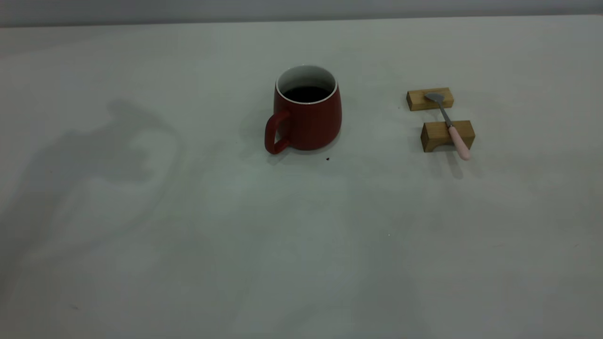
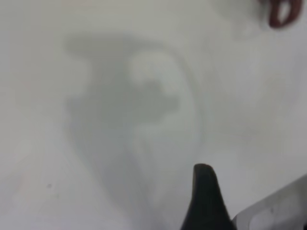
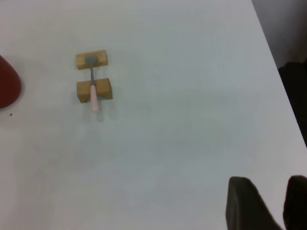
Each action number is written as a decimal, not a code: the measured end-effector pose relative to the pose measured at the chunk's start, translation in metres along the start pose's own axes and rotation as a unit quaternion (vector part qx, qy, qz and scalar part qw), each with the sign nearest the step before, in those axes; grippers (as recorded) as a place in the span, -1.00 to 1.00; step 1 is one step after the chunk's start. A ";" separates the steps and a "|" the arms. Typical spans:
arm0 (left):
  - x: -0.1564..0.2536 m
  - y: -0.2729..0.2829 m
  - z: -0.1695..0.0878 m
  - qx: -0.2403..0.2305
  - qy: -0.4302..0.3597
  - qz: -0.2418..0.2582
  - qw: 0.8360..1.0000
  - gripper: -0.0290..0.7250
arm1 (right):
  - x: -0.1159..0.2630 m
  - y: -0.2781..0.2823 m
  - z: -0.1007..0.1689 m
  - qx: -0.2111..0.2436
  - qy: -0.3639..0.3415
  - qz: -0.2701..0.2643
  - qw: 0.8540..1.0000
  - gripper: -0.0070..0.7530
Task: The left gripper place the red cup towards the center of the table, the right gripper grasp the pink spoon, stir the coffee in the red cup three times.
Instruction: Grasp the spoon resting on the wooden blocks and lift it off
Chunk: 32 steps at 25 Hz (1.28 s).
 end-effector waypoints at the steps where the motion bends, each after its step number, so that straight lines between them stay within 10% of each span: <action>1: 0.003 0.017 -0.002 -0.014 0.017 -0.016 1.000 0.63 | 0.000 0.000 0.000 0.000 0.000 0.000 1.000 -0.36; 8: 0.057 0.090 -0.034 -0.052 0.076 -0.089 0.992 0.63 | 0.000 0.000 0.000 0.000 0.000 0.000 1.000 -0.36; 20: 0.222 0.027 -0.107 -0.027 0.124 -0.026 0.992 0.63 | 0.000 0.000 0.000 0.000 0.000 0.000 1.000 -0.36; 32: 0.276 0.015 -0.132 -0.064 0.153 -0.153 0.974 0.63 | 0.000 0.000 0.000 0.000 0.000 0.000 1.000 -0.36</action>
Point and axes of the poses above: a point on each arm's last joint axis where the gripper is mounted, y pointing back along that axis away from the gripper, z along the wrist's bending axis when the last joint is at zero, x = y × z, the point moved 7 cm from there along -y, pointing out along that axis toward the gripper, and after that the axes turned 6 degrees about -y, right-handed, at the moved point
